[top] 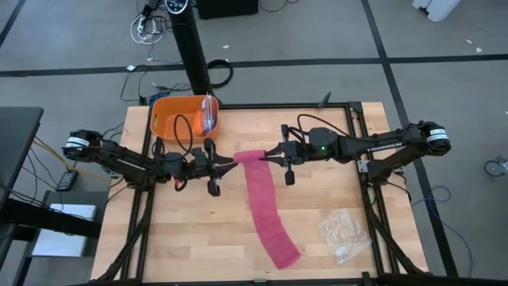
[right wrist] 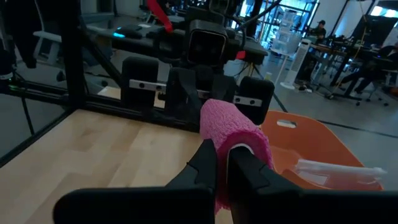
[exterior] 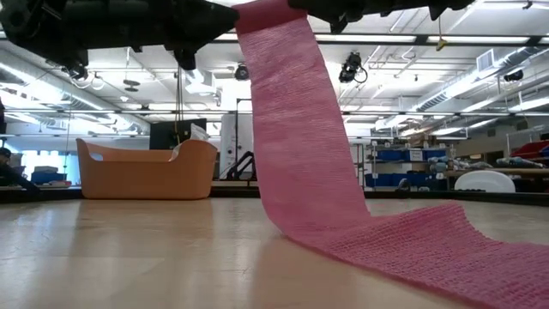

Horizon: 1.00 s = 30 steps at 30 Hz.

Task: Roll bandage
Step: Roll the pink bandage

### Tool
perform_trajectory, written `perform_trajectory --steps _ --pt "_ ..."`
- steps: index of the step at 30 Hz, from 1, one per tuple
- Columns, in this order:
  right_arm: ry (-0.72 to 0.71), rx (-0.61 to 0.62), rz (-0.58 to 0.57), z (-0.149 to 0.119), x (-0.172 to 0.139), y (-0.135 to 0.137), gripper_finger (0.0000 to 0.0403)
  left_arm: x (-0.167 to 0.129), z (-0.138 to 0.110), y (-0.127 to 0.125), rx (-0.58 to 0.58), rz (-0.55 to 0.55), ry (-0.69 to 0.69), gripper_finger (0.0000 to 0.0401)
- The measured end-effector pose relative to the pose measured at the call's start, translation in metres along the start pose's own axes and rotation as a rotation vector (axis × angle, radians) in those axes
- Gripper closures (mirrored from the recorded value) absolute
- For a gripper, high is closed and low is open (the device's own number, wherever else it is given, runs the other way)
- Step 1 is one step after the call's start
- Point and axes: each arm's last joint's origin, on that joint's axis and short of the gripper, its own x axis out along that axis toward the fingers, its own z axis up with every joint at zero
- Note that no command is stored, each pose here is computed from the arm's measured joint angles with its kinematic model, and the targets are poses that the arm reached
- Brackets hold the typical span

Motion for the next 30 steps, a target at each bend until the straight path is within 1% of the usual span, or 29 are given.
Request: perform_trajectory --steps 4,7,9,11,13,16,18,21,26,30 --pt "0.004 0.007 0.000 0.000 0.000 0.000 0.0390 0.001 0.000 0.000 0.013 0.001 0.002 0.0379" --pt "0.005 0.023 0.002 -0.001 0.000 0.000 0.0389 0.001 0.001 0.001 0.045 0.016 0.002 0.0389" --pt "0.007 0.048 -0.005 -0.001 0.000 -0.001 0.0382 0.001 0.001 0.002 0.069 0.047 0.003 0.0392" --pt "0.018 0.072 -0.036 -0.002 0.000 -0.002 0.0365 0.001 0.001 0.003 0.101 0.102 0.004 0.0393" --pt "0.056 0.076 -0.053 -0.004 -0.002 -0.002 0.0340 0.000 0.000 0.005 0.134 0.160 0.015 0.0395" --pt "0.113 0.090 -0.077 -0.006 -0.007 -0.002 0.0296 -0.002 -0.003 0.007 0.150 0.195 0.028 0.0397" --pt "0.124 0.097 -0.100 -0.003 -0.012 -0.003 0.0268 -0.002 -0.003 0.007 0.155 0.202 0.031 0.0397" --pt "0.162 0.097 -0.121 -0.003 -0.017 -0.003 0.0234 -0.002 -0.005 0.008 0.164 0.237 0.047 0.0398" --pt "0.175 0.093 -0.121 0.000 -0.024 -0.001 0.0205 -0.002 -0.006 0.008 0.175 0.261 0.057 0.0398" --pt "0.212 0.054 -0.064 0.003 -0.032 0.014 0.0201 -0.003 -0.007 0.010 0.219 0.318 0.073 0.0398"
